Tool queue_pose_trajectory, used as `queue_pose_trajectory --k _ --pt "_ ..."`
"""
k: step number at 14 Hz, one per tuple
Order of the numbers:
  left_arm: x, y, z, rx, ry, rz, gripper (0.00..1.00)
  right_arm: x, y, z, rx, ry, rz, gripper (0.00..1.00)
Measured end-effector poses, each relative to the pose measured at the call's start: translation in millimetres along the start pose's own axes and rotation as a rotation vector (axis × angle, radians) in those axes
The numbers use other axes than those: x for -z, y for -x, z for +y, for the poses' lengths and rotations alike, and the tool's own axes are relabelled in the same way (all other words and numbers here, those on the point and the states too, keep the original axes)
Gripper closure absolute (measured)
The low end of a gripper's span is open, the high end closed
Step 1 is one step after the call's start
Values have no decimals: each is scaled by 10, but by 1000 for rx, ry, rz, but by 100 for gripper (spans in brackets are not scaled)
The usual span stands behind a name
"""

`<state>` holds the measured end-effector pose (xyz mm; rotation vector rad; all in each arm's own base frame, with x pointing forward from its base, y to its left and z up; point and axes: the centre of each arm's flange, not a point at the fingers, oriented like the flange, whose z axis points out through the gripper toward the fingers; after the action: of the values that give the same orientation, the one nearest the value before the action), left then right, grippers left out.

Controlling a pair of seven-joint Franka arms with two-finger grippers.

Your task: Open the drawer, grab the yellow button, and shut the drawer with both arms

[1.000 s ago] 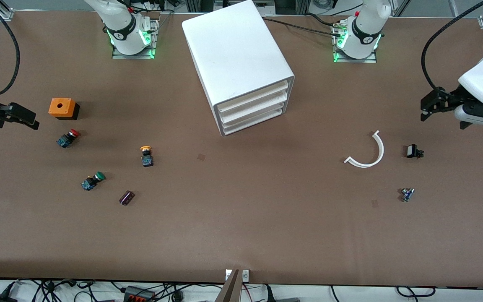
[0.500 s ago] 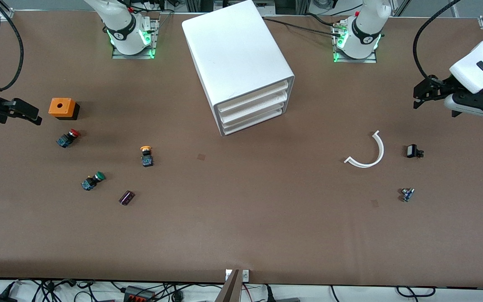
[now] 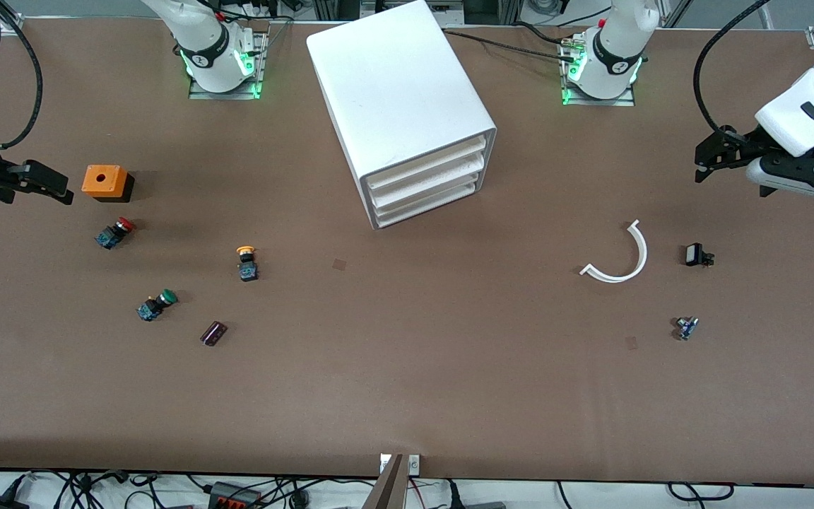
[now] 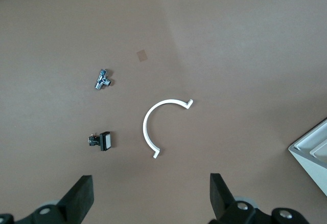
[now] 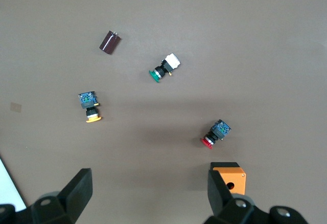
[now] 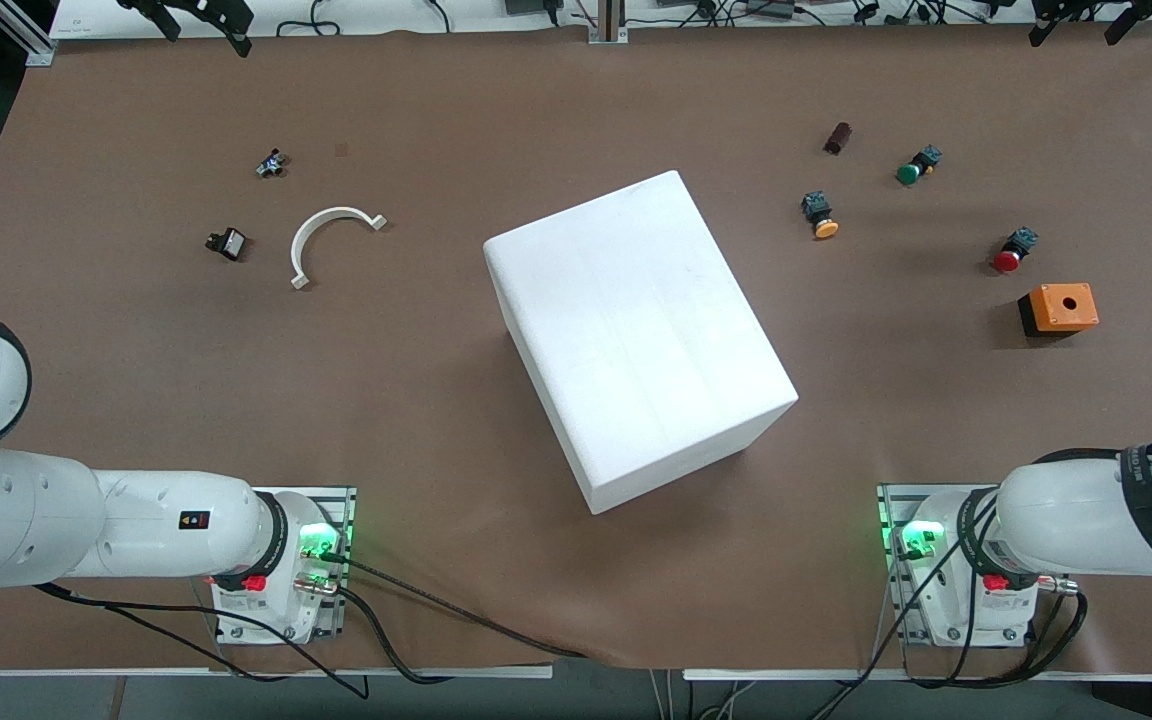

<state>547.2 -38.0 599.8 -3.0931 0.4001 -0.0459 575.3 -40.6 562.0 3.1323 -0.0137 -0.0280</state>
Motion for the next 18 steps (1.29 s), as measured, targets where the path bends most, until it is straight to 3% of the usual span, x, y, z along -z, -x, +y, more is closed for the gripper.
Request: queue_pose_trajectory --k 18 --pt "25 -18 26 -5 -1 6 0 60 188 -107 -2 0 8 0"
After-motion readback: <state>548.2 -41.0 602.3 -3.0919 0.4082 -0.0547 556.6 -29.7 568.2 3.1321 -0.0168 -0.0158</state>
